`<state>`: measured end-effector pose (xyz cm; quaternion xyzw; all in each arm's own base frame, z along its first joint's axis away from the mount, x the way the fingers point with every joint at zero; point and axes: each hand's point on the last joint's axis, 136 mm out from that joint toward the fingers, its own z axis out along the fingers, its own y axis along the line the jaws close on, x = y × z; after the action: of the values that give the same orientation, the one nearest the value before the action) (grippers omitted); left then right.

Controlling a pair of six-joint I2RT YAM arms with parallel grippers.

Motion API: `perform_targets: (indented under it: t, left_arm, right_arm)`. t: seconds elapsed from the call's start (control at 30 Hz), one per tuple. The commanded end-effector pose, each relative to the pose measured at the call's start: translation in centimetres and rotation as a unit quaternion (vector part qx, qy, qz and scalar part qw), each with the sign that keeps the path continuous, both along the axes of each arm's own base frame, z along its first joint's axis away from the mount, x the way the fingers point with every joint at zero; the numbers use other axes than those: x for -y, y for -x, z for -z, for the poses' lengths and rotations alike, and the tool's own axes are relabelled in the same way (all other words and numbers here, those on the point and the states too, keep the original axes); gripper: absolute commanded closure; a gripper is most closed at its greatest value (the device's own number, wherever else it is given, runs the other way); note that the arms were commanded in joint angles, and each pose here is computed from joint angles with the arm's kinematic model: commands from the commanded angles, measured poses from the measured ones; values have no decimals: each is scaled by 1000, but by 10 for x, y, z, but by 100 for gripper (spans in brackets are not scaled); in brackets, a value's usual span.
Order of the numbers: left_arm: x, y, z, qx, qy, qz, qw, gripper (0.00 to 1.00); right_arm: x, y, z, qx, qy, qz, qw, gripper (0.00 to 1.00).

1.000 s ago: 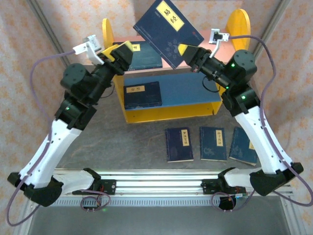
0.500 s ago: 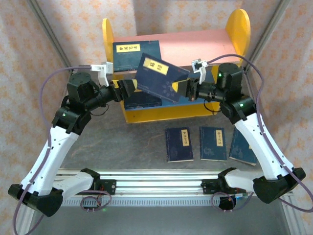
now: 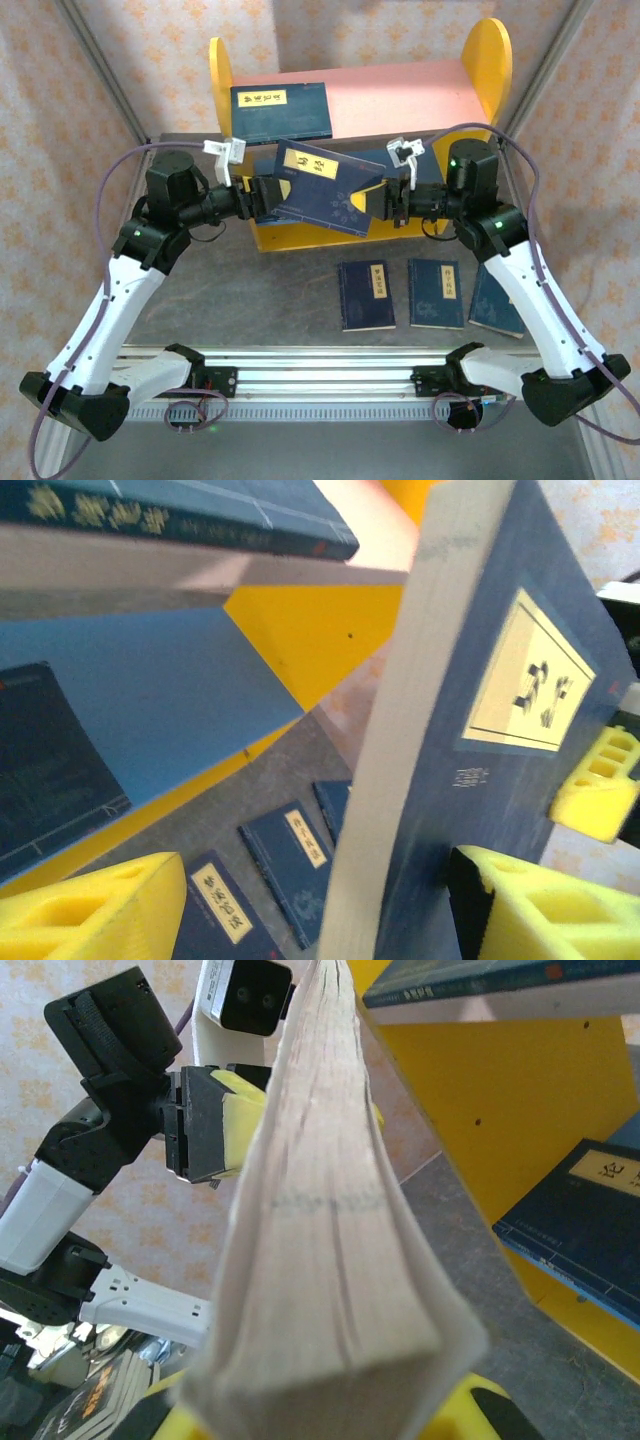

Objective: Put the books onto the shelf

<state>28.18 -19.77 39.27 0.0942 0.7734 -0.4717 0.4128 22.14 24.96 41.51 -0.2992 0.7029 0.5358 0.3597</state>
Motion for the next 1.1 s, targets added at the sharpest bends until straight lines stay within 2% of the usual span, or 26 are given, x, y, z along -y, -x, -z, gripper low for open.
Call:
perform_targets:
  t: [0.0,0.1,0.43,0.5,0.57,0.63,0.73,0.83,0.93,1.07]
  left_arm:
    - [10,9,-4,18,28,50,998,34]
    - [11,12,-1,23,34,57,998,39]
    - [10,20,17,22,51,57,997,93]
    - [8,22,18,27,59,52,997,100]
    - [4,22,23,26,61,37,997,100]
    - [-2,23,29,28,59,15,998,100]
    - [-16,21,38,32,58,-36,997,100]
    - [-25,17,48,20,73,-74,994,100]
    - [-23,15,56,10,101,-74,992,100]
    - [-23,14,64,11,119,-74,990,100]
  right_arm:
    - [-4,4,-5,19,-11,-28,999,99]
    - [-5,-4,8,5,1,-19,1000,99]
    - [-11,-24,62,-66,28,7,997,96]
    - [-11,-28,69,-79,28,25,996,90]
    - [-9,-34,76,-95,25,46,994,79]
    - [-6,-47,88,-122,23,85,989,63]
    - [8,-60,97,-141,22,165,976,52]
    - [15,-69,109,-161,13,204,966,39]
    - [11,-74,116,-181,-7,205,962,30]
    - [3,-78,124,-195,-15,197,961,24]
